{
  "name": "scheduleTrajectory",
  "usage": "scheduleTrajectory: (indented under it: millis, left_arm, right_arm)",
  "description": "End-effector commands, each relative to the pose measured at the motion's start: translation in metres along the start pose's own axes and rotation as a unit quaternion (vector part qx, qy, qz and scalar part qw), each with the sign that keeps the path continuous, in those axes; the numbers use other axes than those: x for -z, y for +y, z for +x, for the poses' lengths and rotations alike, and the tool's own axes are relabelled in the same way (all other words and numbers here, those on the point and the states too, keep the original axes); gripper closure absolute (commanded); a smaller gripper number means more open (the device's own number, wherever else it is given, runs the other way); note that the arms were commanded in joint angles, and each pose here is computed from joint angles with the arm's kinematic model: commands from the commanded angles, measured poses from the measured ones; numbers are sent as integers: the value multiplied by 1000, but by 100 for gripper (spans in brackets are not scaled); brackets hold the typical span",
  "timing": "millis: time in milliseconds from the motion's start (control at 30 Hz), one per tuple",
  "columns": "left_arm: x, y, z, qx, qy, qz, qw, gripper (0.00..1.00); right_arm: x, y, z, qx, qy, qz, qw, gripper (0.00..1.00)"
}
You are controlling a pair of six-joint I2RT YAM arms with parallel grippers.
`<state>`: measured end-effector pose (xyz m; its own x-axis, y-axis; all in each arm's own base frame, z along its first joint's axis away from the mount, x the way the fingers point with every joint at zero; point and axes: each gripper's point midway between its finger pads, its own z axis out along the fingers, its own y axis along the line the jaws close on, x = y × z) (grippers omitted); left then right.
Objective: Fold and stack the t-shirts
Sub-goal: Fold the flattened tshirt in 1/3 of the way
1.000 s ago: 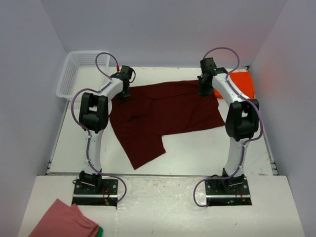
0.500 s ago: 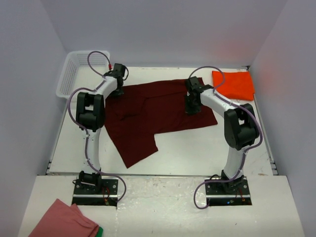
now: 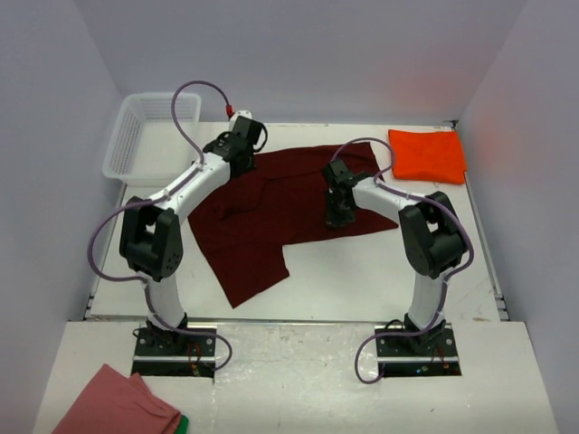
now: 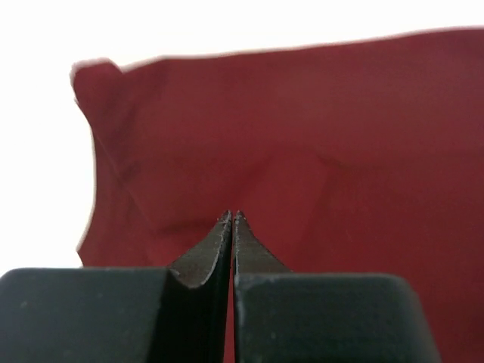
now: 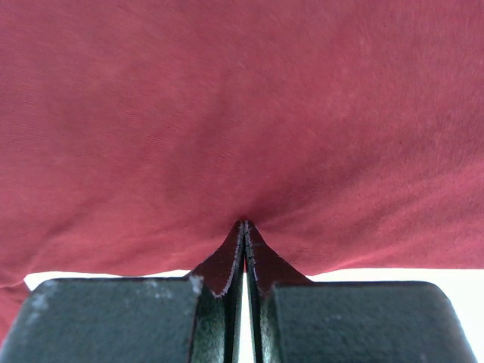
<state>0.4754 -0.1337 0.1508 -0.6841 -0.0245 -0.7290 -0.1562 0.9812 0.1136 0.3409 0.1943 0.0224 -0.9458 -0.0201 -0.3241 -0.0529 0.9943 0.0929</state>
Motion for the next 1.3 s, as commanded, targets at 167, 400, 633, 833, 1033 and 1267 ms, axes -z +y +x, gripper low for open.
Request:
scheduleTrajectory:
  millis: [167,400,633,833,1033,1267]
  left_arm:
    - [33,-4,108,51,45,50,996,100]
    - [55,-9,183,20,79,65,995,100]
    - [73,-3,235,39,118,69,990,100]
    - [80,6,265,51,149,61,986,100]
    - [92,10,292,49,187,61,979,100]
    - [110,27,315,58,211,54,974,100]
  right_arm:
    - [1,-1,-1,-27,-27,2,999,100]
    - [-7,-2,16,-35,-21,9,999,100]
    - [-10,-13,42,-41,-11,29,999,100]
    - [-8,-13,61,-45,-6,29,999,100]
    - [1,-1,75,-51,-6,25,998,100]
    - [3,6,99,-52,5,35,998,100]
